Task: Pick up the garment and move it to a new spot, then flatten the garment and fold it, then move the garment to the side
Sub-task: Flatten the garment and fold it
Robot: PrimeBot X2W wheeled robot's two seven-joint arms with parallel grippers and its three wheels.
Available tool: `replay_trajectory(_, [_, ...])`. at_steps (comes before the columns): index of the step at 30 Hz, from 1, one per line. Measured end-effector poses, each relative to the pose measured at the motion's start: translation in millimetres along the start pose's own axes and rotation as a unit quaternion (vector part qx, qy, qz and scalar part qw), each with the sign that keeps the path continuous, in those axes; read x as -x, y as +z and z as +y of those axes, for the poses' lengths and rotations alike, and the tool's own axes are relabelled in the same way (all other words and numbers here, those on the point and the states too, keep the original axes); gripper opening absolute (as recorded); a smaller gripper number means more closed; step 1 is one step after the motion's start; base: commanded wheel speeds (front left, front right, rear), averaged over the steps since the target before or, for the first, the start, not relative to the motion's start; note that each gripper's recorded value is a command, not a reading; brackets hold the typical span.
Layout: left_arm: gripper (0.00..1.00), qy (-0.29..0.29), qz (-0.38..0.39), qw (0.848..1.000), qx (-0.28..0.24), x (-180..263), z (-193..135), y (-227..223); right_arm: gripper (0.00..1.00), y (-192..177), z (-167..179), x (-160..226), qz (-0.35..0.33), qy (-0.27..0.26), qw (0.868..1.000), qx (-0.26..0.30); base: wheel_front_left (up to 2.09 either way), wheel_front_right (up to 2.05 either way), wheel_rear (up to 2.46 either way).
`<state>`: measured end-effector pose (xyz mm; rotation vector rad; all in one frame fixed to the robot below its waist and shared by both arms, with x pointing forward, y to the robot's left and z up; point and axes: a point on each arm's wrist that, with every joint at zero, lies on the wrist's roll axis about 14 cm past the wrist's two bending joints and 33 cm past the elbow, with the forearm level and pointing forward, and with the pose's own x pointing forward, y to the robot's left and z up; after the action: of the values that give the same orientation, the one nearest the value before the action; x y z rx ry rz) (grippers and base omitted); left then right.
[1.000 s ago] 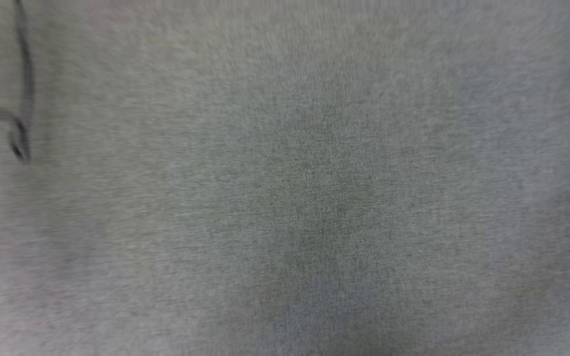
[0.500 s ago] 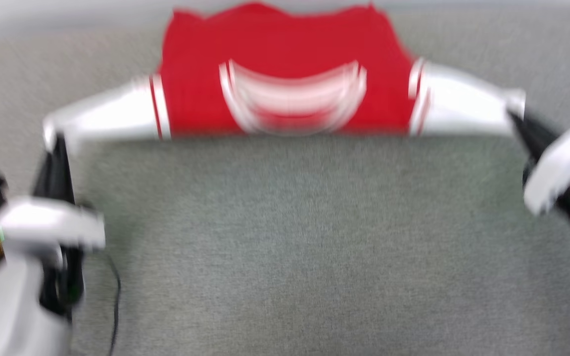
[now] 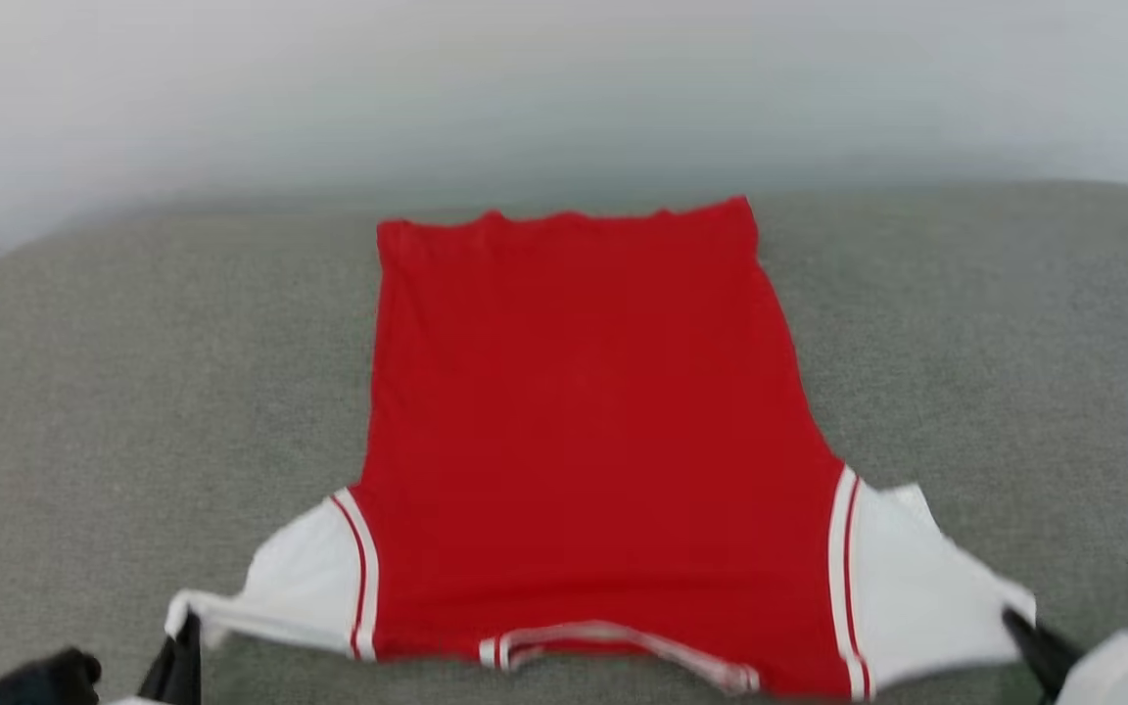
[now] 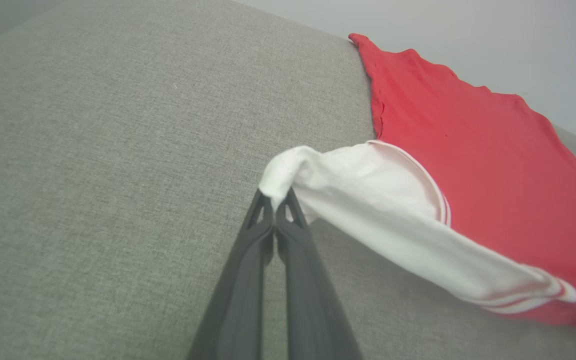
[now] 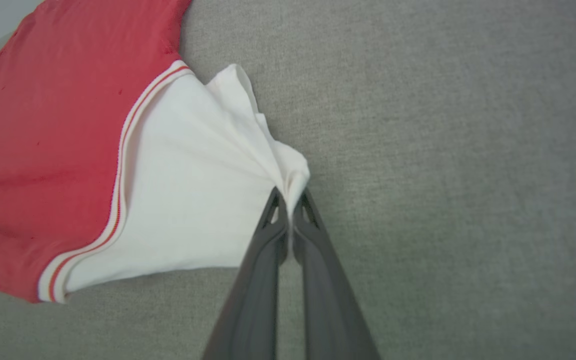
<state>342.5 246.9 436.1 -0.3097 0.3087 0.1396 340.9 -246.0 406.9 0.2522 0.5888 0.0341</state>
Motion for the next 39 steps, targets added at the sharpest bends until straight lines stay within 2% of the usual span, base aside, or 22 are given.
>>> replay_trajectory(6, [0.0,0.018,0.049,0.999,-0.001,41.2,8.9,-32.0,0.0,-62.0,-9.1,43.9,0.047,-0.042,0.997,-0.052,0.0,0.0,0.0])
replay_trajectory(7, [0.0,0.022,0.056,0.998,0.0,47.0,10.5,-36.7,0.08,-69.0,-7.1,48.7,0.055,-0.044,0.996,-0.051,0.0,0.0,0.0])
replay_trajectory(9, [0.0,0.029,0.074,0.997,0.002,57.7,13.7,-46.8,0.58,-76.3,-3.1,56.7,0.059,-0.046,0.996,-0.058,0.0,0.0,0.0])
replay_trajectory(10, [0.0,0.03,0.08,0.996,0.002,61.1,13.9,-50.1,1.0,-79.4,-3.3,59.8,0.064,-0.05,0.995,-0.051,0.0,0.0,0.0])
replay_trajectory(13, [0.0,0.027,0.095,0.995,0.001,66.7,11.1,-58.1,1.0,-81.6,2.6,62.6,0.075,-0.048,0.995,-0.045,0.0,0.0,0.0])
replay_trajectory(17, [0.0,0.016,0.103,0.995,0.005,68.9,2.6,-62.3,1.0,-58.5,10.6,57.4,0.052,-0.038,0.998,-0.021,0.0,0.0,0.0])
replay_trajectory(25, [0.0,0.005,0.085,0.996,-0.003,53.2,-5.4,-50.1,1.0,51.2,24.3,9.7,-0.071,-0.015,0.997,0.026,0.0,0.0,0.0])
replay_trajectory(29, [0.0,-0.006,0.071,0.997,-0.007,39.6,-14.4,-40.1,1.0,97.7,25.3,-29.2,-0.089,-0.011,0.995,0.036,0.0,0.0,0.0])
replay_trajectory(34, [0.0,-0.016,0.053,0.998,-0.009,17.6,-26.1,-29.4,1.0,140.9,45.7,-93.8,-0.053,0.012,0.998,0.032,0.0,0.0,0.0])
replay_trajectory(39, [0.0,-0.019,0.039,0.999,-0.019,-1.0,-30.4,-22.4,1.0,149.9,60.2,-154.1,0.045,0.017,0.998,0.032,0.0,0.0,0.0])
